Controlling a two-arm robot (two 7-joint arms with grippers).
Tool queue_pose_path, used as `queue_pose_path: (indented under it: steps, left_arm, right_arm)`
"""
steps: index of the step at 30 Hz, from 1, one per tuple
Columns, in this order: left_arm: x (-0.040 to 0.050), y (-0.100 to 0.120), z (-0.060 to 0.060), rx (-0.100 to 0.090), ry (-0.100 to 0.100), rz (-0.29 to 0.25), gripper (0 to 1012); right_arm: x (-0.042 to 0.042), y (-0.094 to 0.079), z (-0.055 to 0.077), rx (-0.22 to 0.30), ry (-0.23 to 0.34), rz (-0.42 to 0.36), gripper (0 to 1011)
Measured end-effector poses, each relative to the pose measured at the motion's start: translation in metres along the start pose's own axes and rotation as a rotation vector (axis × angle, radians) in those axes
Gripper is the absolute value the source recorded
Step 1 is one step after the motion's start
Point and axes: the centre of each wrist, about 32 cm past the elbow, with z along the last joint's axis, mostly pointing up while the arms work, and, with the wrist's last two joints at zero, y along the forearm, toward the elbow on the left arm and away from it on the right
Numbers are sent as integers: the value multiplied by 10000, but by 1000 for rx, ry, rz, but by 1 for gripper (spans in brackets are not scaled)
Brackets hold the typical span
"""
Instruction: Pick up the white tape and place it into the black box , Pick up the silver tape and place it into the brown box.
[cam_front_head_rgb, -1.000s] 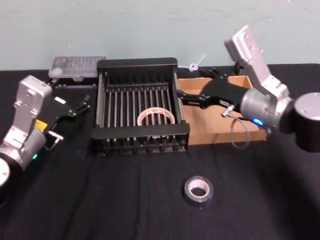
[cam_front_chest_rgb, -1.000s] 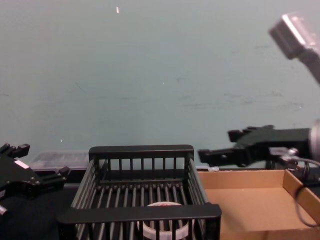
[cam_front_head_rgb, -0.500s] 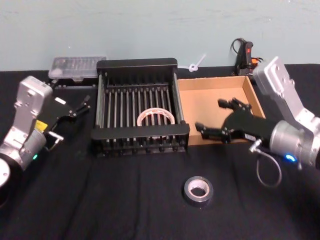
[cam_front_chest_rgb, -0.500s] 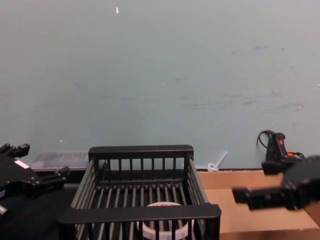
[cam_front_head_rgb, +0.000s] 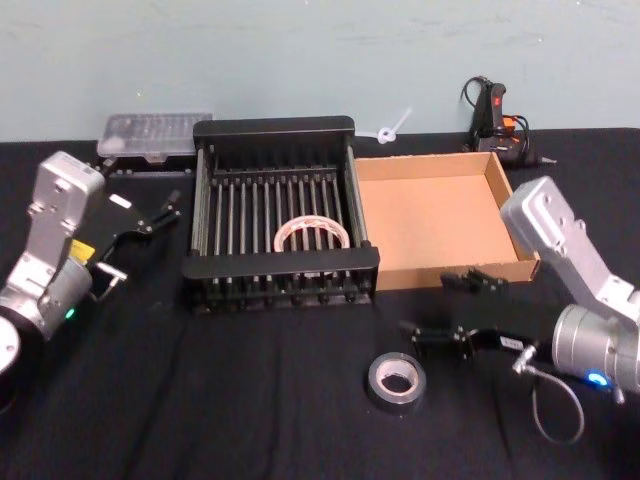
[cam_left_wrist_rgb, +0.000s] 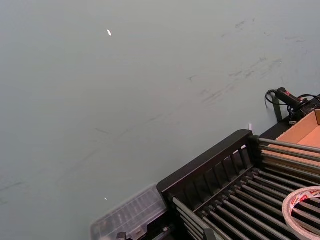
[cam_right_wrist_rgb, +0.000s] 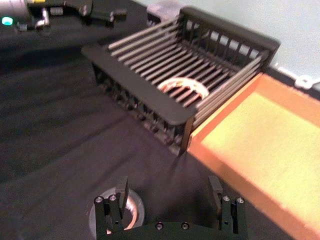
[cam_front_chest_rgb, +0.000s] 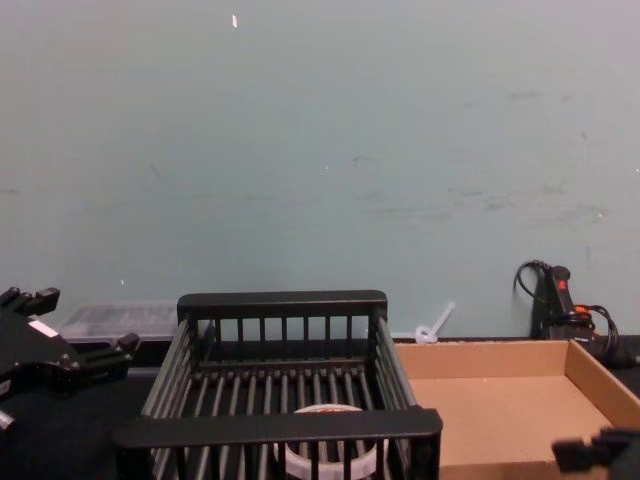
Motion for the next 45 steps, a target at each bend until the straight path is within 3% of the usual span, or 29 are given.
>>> queue_pose_path:
  steps: [13,45]
  left_arm:
    - [0,0,0,0,0,0,1001]
    - [0,0,0,0,0,0,1001]
  right_arm:
    - [-112,31,-108,-114,-17,45,1000]
    - [-77,258,-133,-174,-8,59,1002]
